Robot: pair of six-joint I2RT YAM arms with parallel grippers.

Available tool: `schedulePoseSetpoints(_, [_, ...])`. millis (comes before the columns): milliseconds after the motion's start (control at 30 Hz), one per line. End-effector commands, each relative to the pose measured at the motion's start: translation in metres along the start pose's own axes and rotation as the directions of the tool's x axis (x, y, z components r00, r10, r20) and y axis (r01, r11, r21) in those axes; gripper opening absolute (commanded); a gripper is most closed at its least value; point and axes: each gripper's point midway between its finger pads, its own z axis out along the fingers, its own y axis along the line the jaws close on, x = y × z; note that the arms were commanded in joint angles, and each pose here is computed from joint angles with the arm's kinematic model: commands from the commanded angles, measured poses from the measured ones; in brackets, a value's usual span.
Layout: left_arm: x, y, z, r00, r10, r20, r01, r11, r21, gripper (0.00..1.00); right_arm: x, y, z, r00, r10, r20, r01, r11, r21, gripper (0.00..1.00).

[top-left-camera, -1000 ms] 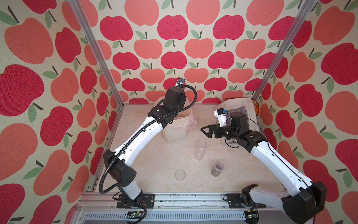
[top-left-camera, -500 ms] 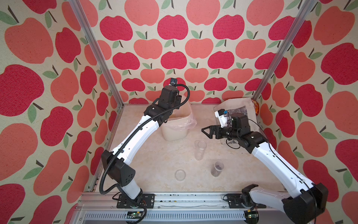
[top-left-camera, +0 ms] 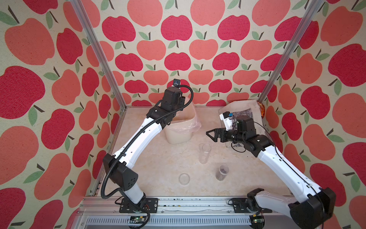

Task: Empty the moldy dried flower tea in the jars
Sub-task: Pour the moldy dried flower tea into the trash bin.

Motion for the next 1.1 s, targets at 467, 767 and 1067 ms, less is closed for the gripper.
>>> schedulePoseSetpoints(467, [-0.011, 0.011, -0.019, 0.993, -0.116, 0.027, 0.115, 0.992, 0.041, 0.00, 0.007, -0.002, -0.002, 1.000, 0.001, -0.012, -0.001, 1.000, -0.005, 0.99])
schedulePoseSetpoints(767, [-0.010, 0.018, -0.019, 0.983, -0.183, 0.009, 0.182, 0.981, 0.063, 0.00, 0.008, -0.002, -0.004, 1.000, -0.001, -0.013, 0.001, 1.000, -0.002, 0.99])
schedulePoseSetpoints(1067, [-0.029, 0.048, -0.053, 0.903, -0.417, 0.108, 0.399, 0.904, 0.152, 0.00, -0.003, 0.012, -0.010, 0.999, 0.016, 0.029, -0.014, 0.998, -0.060, 0.99])
